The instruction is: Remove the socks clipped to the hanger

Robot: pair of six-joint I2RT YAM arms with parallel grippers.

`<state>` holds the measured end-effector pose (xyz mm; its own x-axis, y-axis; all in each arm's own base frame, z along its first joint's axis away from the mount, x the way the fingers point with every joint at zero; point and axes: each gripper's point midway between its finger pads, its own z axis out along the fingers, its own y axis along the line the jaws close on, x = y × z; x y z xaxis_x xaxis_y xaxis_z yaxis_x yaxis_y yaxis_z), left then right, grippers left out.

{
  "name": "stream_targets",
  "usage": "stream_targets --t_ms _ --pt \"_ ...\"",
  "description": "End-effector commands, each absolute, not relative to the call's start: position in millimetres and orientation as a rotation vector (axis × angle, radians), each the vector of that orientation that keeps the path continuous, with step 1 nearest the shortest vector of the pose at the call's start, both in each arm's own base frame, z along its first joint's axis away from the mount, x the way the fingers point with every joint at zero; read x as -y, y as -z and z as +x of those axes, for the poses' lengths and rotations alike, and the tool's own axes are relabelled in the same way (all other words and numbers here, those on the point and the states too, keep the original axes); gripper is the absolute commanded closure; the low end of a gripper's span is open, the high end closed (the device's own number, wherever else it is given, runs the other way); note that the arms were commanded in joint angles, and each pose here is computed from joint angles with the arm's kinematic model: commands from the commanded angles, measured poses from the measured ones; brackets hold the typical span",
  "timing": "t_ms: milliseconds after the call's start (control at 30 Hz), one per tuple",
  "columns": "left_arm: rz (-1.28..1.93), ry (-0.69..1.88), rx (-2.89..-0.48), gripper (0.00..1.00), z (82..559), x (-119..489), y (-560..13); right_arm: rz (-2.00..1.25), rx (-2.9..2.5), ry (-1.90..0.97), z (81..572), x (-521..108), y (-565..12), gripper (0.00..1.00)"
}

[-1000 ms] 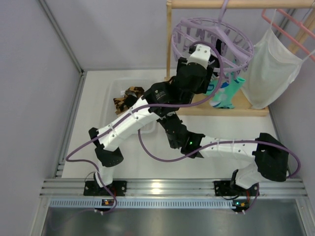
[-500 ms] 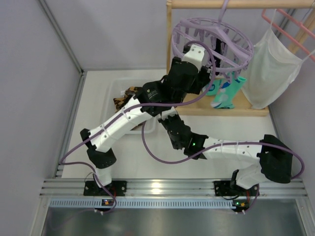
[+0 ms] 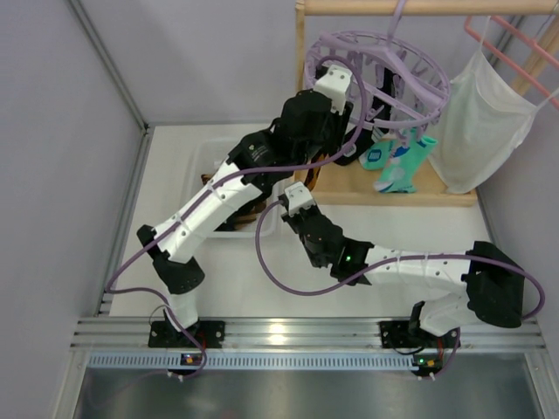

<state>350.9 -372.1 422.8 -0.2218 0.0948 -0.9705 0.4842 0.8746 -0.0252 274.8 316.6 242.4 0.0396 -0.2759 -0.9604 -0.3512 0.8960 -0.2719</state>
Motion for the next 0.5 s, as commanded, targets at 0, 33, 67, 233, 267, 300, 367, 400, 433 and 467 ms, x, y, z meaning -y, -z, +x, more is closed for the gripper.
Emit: stream_targets --t_ms 0,33,67,233,267,300,367,400,433,467 --pt "0.439 0.447 -1.693 0.53 350.8 383.9 -445.6 -0.5 -1.51 -0.142 263.4 -327.5 -259.1 1.0" --pt "0.44 0.446 -1.693 0.53 351.4 384.7 -445.1 -0.501 -1.51 -0.143 262.9 -327.8 -258.7 1.0" --pt "0.442 0.445 -1.693 0.53 352.5 385.2 -444.5 -0.504 -1.511 -0.144 262.9 -328.4 -257.2 1.0" --pt "0.44 0.43 -1.694 0.67 356.7 385.8 -442.2 -0.497 -1.511 -0.16 259.9 -328.2 -256.7 1.0" --pt "0.44 0.43 -1.697 0.71 357.0 386.3 -440.8 -0.497 -1.512 -0.162 258.5 -327.6 -255.8 1.0" --pt "0.436 0.431 -1.698 0.74 357.8 386.2 -440.7 -0.489 -1.514 -0.168 258.1 -325.5 -254.5 1.0" --pt "0.429 0.428 -1.699 0.87 359.6 385.4 -440.5 -0.483 -1.517 -0.179 256.2 -323.6 -252.7 1.0" --pt "0.424 0.428 -1.701 0.87 360.3 384.7 -440.5 -0.471 -1.518 -0.194 254.5 -321.7 -253.7 1.0" --pt "0.421 0.425 -1.704 0.88 361.6 384.8 -439.0 -0.474 -1.528 -0.19 253.1 -318.0 -246.8 1.0" --pt "0.418 0.423 -1.705 0.91 361.9 384.5 -438.4 -0.464 -1.533 -0.195 252.0 -314.9 -244.3 1.0"
